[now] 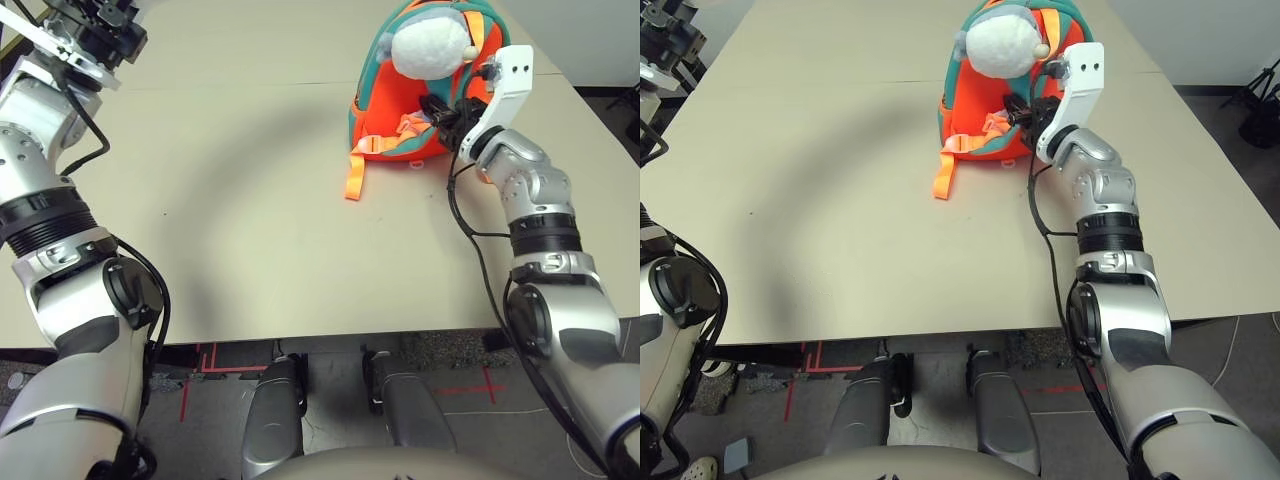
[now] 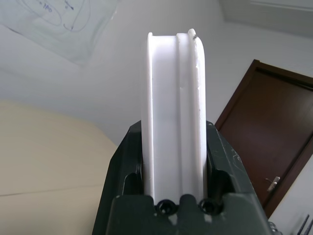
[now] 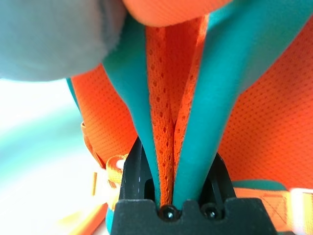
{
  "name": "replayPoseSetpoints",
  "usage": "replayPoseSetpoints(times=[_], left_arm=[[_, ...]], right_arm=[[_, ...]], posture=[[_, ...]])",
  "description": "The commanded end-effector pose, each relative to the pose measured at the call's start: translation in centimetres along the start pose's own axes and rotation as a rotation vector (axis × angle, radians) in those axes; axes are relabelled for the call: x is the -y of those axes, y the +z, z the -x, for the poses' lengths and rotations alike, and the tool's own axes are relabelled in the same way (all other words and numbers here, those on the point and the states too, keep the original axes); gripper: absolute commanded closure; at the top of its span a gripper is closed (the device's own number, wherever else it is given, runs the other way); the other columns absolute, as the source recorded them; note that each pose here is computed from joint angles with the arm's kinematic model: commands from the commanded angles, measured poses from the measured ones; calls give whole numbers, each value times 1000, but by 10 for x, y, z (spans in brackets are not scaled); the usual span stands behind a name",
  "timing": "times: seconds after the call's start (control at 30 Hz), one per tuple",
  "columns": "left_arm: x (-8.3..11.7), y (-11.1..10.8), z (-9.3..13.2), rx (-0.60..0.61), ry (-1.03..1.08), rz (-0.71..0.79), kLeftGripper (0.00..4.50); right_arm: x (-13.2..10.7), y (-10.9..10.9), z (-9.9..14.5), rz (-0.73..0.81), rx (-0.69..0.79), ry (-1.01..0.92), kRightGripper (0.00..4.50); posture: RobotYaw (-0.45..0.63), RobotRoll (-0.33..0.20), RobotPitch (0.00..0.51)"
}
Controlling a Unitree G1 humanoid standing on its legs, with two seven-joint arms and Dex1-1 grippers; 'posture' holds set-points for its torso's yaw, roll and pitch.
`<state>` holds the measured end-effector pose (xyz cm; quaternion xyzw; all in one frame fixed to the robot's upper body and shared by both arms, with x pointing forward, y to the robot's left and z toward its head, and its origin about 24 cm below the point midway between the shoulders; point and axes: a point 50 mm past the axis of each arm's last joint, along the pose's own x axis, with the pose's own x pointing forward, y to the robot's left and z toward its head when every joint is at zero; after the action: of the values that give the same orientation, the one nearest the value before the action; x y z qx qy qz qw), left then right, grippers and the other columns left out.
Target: Put the pencil case into the backpack and zip it.
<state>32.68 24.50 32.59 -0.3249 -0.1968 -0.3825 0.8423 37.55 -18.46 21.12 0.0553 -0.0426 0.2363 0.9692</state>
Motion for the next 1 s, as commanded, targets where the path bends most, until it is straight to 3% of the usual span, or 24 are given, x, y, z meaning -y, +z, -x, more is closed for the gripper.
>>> replayPoseSetpoints(times=[0.03,0.27,0.6,1.0], left_arm=[[6,4,-1,25,-26,-26,3110],[6,-2,-5,23,-35,-10,3110],[0,-6,-5,7,-39,10,3110],[-5,-12,-5,-38,-53,25,3110]], right_arm=[[-10,24,14,18,53,54,4037],[-26,50,44,50,63,71,4043],[-50,60,75,33,37,47,4087],[-52,-20,94,17,-179,9,4089]], posture=[[-99,0,169],[-116,0,166],[-145,0,173],[-143,0,173]])
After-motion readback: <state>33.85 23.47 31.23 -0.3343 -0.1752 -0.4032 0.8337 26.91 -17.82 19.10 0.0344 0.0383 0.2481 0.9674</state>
